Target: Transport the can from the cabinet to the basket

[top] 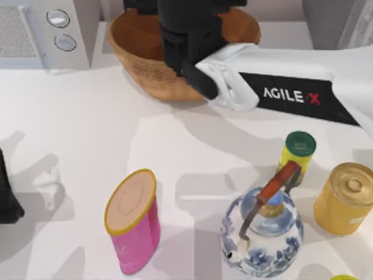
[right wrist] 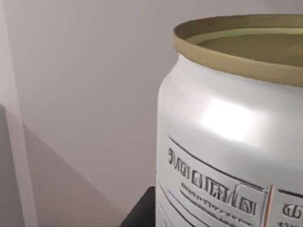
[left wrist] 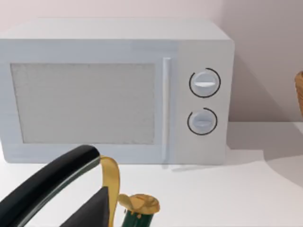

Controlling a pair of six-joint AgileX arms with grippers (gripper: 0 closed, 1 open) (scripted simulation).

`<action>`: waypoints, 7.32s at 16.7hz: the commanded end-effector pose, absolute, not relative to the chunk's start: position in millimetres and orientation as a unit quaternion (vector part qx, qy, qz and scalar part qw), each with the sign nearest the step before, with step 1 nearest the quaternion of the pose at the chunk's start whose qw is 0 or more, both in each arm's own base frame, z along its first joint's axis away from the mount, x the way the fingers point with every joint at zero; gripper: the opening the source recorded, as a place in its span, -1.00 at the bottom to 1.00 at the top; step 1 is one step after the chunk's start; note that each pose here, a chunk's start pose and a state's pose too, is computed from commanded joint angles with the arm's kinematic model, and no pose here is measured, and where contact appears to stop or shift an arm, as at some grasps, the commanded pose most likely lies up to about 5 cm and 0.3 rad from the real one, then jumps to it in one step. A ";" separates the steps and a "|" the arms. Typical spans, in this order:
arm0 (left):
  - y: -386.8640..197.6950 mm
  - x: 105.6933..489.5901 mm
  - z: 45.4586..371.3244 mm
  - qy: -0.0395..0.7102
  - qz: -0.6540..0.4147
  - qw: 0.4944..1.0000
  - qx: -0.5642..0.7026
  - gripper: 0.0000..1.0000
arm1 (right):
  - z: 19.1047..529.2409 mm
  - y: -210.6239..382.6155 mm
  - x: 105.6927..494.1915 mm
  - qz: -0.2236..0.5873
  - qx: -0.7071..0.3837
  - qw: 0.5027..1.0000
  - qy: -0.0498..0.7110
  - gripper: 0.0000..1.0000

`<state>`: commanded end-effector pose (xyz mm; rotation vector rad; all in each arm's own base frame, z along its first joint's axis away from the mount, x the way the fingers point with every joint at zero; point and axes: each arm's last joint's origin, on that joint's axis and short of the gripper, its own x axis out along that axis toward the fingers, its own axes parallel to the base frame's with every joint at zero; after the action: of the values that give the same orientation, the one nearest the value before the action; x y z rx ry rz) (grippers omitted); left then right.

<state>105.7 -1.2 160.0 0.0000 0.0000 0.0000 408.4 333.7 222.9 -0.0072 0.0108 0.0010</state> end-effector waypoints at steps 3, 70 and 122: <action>-1.2 105.7 160.0 0.000 0.000 1.000 0.000 1.00 | 221.9 335.0 420.4 0.001 0.000 1.000 0.000 -1.00; -1.2 105.7 160.0 0.000 0.000 1.000 0.000 1.00 | 324.3 40.8 181.8 -0.005 0.005 0.999 -0.039 1.00; -1.2 105.7 160.0 0.000 0.000 1.000 0.000 1.00 | 187.6 -226.4 167.4 0.004 -0.003 1.000 -0.001 1.00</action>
<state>105.7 -1.2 160.0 0.0000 0.0000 0.0000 167.4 -226.4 187.6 -0.0059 -0.0021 0.0086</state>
